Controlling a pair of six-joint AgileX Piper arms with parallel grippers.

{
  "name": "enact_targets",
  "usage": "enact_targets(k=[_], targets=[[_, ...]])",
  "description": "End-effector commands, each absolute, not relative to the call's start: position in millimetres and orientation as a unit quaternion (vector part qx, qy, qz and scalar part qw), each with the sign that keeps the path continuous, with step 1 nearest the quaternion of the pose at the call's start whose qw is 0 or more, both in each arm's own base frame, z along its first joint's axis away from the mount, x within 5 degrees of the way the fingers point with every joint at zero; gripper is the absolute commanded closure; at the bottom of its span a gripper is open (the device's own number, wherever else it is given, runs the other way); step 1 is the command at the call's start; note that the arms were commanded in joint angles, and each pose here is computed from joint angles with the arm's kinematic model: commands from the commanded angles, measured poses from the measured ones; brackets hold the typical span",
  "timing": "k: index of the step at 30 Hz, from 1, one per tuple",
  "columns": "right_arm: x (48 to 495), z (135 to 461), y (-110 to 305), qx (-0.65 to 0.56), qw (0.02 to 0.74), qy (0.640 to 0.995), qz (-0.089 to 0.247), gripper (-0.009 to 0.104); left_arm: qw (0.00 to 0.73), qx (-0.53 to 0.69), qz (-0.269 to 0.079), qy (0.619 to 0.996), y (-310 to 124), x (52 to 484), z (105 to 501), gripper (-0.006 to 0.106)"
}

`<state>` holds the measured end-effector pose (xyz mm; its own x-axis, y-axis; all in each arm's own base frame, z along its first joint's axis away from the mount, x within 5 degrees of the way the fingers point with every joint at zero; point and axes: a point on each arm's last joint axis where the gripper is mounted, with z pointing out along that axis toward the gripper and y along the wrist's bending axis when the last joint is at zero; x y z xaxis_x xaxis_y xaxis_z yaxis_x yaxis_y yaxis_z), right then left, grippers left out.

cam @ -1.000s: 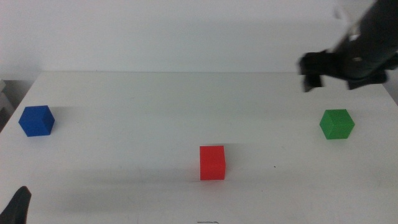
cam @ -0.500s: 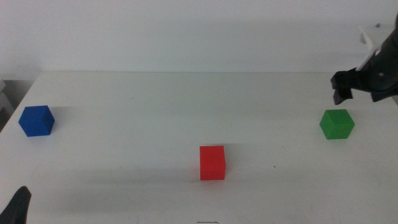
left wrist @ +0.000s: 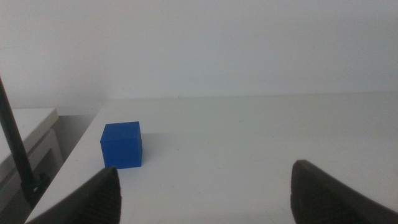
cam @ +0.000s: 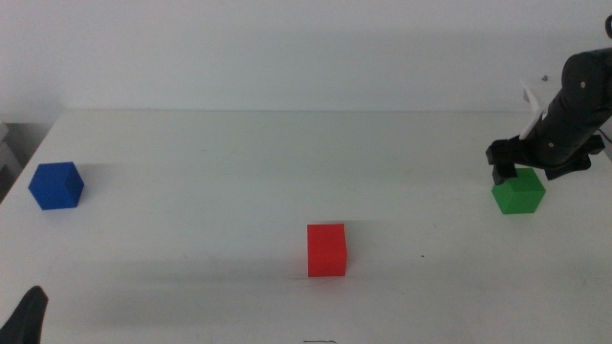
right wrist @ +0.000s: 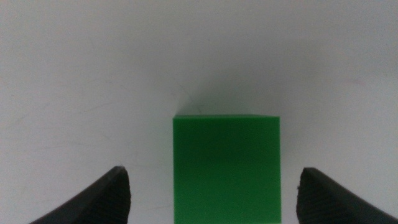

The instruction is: Stack red cubes first, then green, then blue cubes in a specific spot.

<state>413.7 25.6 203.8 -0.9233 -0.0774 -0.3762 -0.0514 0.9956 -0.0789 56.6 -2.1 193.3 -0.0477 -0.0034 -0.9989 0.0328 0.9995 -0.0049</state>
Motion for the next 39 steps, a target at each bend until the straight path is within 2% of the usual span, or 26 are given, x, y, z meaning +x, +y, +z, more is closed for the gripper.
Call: enact_targets(k=[1, 11, 15, 17, 18, 23, 28, 32, 36, 39], targets=[[417, 230, 18, -0.033, 0.243, 0.969, -0.042, 0.001, 0.724, 0.007, -0.019, 0.690, -2, 55, 202, 0.007], [426, 208, 16, -0.024, 0.237, 0.971, -0.034, 0.002, 0.724, 0.007, -0.019, 0.690, -2, 55, 202, 0.007], [430, 201, 16, -0.030, 0.244, 0.969, -0.033, 0.008, 0.724, 0.007, -0.019, 0.690, -2, 55, 202, 0.007], [432, 200, 17, -0.040, 0.249, 0.967, -0.035, 0.021, 0.724, 0.007, -0.019, 0.690, -2, 55, 202, 0.007], [432, 200, 17, -0.041, 0.250, 0.967, -0.034, 0.032, 0.724, 0.007, -0.019, 0.690, -2, 55, 202, 0.007], [428, 204, 17, -0.008, 0.240, 0.970, -0.024, 0.096, 0.724, 0.007, -0.019, 0.690, -2, 55, 202, 0.007], [405, 248, 48, -0.002, 0.245, 0.969, -0.026, 0.096, 0.724, 0.007, -0.019, 0.690, -2, 55, 202, 0.007], [366, 297, 106, -0.013, 0.279, 0.960, -0.015, 0.096, 0.724, 0.007, -0.019, 0.690, -2, 55, 202, 0.007], [337, 317, 167, -0.033, 0.281, 0.959, 0.020, 0.096, 0.724, 0.007, -0.019, 0.690, -2, 55, 202, 0.007], [325, 320, 207, -0.042, 0.272, 0.961, 0.034, 0.096, 0.724, 0.007, -0.019, 0.690, -2, 55, 202, 0.007]])
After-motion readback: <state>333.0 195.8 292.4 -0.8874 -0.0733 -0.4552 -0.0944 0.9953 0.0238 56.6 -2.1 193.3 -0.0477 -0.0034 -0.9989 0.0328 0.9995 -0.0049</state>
